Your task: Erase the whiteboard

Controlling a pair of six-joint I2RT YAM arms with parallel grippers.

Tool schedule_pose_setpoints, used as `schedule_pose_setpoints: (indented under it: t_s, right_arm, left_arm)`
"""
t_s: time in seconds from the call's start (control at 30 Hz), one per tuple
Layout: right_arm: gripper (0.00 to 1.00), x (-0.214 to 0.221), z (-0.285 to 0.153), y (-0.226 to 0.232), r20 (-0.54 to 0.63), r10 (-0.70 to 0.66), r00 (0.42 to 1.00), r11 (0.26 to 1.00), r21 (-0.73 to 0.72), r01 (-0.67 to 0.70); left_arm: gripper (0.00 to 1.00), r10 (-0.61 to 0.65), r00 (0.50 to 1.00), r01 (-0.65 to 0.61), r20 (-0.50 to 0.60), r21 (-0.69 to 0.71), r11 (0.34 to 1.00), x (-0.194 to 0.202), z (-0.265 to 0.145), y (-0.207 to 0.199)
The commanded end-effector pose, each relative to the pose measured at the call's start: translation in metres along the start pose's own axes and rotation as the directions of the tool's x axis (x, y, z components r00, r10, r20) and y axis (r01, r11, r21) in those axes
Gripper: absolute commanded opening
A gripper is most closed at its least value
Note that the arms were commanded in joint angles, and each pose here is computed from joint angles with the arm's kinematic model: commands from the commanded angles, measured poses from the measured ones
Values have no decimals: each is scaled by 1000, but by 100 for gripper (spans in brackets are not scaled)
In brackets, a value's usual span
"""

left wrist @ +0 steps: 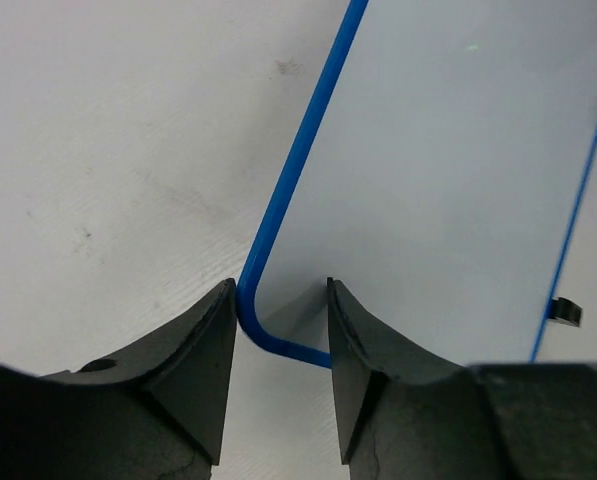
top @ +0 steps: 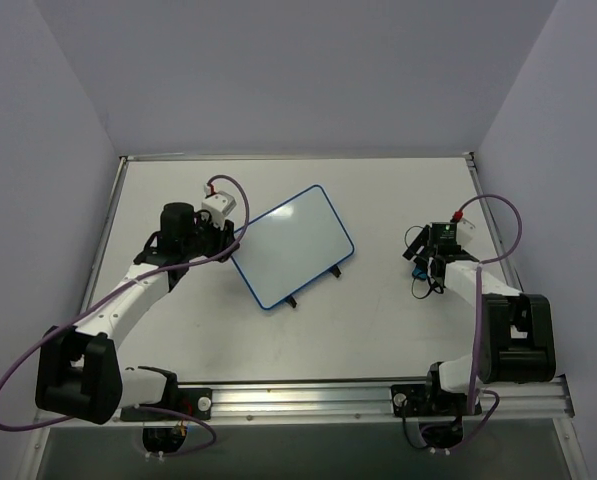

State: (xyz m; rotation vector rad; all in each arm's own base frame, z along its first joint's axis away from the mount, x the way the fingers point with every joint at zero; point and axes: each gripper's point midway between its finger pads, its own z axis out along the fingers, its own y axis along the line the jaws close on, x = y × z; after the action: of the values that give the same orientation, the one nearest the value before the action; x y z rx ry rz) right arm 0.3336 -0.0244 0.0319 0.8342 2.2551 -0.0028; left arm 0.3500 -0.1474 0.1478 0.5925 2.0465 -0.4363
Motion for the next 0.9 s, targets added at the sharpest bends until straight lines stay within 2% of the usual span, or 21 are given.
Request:
schedule_pose_setpoints:
  t_s: [0.0,0.13,0.5,0.73,0.77,0.87]
  right_arm:
    - [73,-11,-8,3,25,2,1000,1000,-11,-1]
    - [73,-11,-8,4,27,0,1000,1000,-17,1]
    - [73,-13,-9,5,34,-4,999,1000,-23,5]
    - [75,-23,-28,19,72,-57,996,996,-65,62]
    - [75,-29,-36,26,101,-73,992,994,-74,80]
    - [80,-48,-70,39,196,-118,974,988,-79,135]
  left_arm:
    - [49,80,997,-79,-5,-170,982,-2,-4,38]
    - [57,89,996,-85,18,-178,980,-9,-10,37]
    - [62,147,984,-125,105,-185,975,-37,-30,26]
    - [68,184,958,-127,221,-250,960,-77,-70,18]
    - [94,188,953,-125,236,-257,958,-83,-75,14]
    - [94,159,948,-51,275,-362,931,-104,-107,22]
